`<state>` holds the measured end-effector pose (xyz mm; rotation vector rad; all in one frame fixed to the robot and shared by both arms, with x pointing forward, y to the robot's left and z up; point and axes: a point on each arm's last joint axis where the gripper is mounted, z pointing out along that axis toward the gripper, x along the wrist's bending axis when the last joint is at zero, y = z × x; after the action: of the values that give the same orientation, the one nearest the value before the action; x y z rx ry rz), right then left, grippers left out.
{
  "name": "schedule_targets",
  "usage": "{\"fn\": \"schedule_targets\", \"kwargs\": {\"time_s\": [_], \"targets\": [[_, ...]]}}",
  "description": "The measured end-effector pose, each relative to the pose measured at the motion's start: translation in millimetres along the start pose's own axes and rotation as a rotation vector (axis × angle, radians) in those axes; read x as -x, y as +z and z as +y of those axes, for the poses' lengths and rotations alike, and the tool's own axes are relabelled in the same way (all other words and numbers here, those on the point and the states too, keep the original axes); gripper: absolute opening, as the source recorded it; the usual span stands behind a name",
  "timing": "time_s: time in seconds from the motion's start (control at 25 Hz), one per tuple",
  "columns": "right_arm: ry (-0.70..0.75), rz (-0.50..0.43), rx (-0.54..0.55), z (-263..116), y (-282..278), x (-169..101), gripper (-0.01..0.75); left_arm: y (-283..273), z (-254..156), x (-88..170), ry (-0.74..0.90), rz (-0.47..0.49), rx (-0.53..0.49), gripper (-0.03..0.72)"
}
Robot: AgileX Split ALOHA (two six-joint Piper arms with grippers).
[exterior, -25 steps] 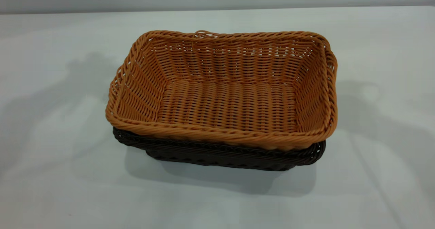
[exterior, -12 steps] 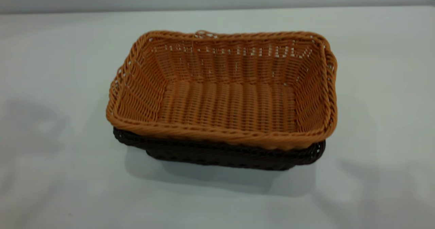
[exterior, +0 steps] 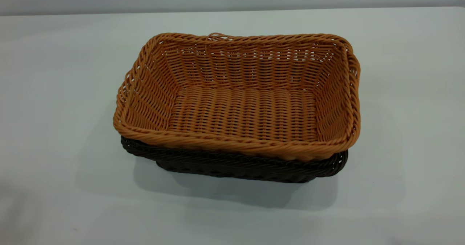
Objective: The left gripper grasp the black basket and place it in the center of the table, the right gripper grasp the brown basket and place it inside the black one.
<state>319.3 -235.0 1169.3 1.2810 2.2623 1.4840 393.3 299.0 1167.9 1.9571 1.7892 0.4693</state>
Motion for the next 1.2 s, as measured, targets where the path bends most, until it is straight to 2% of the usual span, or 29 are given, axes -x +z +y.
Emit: {"fn": "schedule_targets", "kwargs": {"time_s": [0.16,0.36,0.6,0.88,1.04,1.2], "targets": [[0.034,-0.008,-0.036,-43,7,1,0.552,-6,-59,7,-0.001,0.005,0.029,0.573],[0.039,-0.042,-0.004,-78,6,-3,0.552,-9,-121,15,0.01,0.015,0.117,0.573],[-0.01,-0.184,0.088,-105,-17,-13,0.552,-6,-175,22,0.024,0.008,0.254,0.573],[0.0,-0.376,0.148,-144,-27,-8,0.552,11,-201,25,0.046,-0.011,0.283,0.573],[-0.002,-0.499,0.11,-158,-24,7,0.552,20,-204,24,0.043,-0.013,0.264,0.573],[0.022,-0.548,0.073,-165,-17,19,0.552,23,-205,24,0.044,-0.013,0.26,0.573]]}}
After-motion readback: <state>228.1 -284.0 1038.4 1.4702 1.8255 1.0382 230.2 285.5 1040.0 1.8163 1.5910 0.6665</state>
